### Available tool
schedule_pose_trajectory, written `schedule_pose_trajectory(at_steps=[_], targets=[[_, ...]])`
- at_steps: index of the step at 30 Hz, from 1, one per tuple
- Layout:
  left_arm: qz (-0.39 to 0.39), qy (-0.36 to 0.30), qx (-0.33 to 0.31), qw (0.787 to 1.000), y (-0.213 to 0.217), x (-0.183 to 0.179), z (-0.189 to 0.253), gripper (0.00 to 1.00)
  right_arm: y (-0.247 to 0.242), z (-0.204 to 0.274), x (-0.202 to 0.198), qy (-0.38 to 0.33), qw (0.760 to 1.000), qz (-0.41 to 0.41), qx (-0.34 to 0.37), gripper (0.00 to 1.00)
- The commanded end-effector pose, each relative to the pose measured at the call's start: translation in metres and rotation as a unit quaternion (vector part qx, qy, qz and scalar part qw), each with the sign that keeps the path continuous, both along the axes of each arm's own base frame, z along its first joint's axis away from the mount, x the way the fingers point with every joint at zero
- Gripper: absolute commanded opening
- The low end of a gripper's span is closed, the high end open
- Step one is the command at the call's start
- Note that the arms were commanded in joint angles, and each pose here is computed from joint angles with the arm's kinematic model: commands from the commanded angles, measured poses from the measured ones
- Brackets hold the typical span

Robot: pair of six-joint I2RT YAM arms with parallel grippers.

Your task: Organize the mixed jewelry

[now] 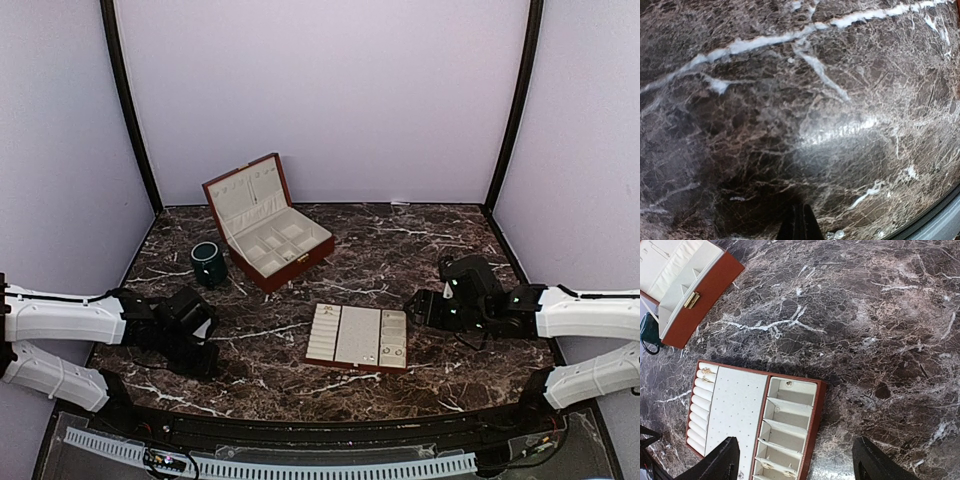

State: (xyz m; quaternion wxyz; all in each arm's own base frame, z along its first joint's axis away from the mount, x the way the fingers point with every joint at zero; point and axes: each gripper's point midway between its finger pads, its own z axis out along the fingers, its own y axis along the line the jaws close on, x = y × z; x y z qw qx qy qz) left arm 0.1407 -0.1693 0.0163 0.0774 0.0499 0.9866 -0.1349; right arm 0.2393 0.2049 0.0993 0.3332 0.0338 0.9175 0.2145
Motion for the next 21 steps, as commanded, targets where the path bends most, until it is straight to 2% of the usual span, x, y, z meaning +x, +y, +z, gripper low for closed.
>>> schedule_pose_trajectory(at_steps=[1, 11, 21], targets=[[-0.004, 0.004, 0.016, 1.000, 0.006, -0.004, -0.002, 0.00, 0.003, 0.004, 0.003, -0.011, 1.000, -0.002, 0.005, 0.79], [-0.005, -0.049, -0.003, 0.999, -0.008, 0.020, 0.023, 0.00, 0.002, 0.023, 0.005, -0.027, 1.000, -0.002, 0.004, 0.79], [-0.045, -0.182, -0.043, 0.981, -0.050, 0.081, 0.083, 0.00, 0.022, 0.042, 0.007, -0.039, 0.998, 0.034, 0.033, 0.79]])
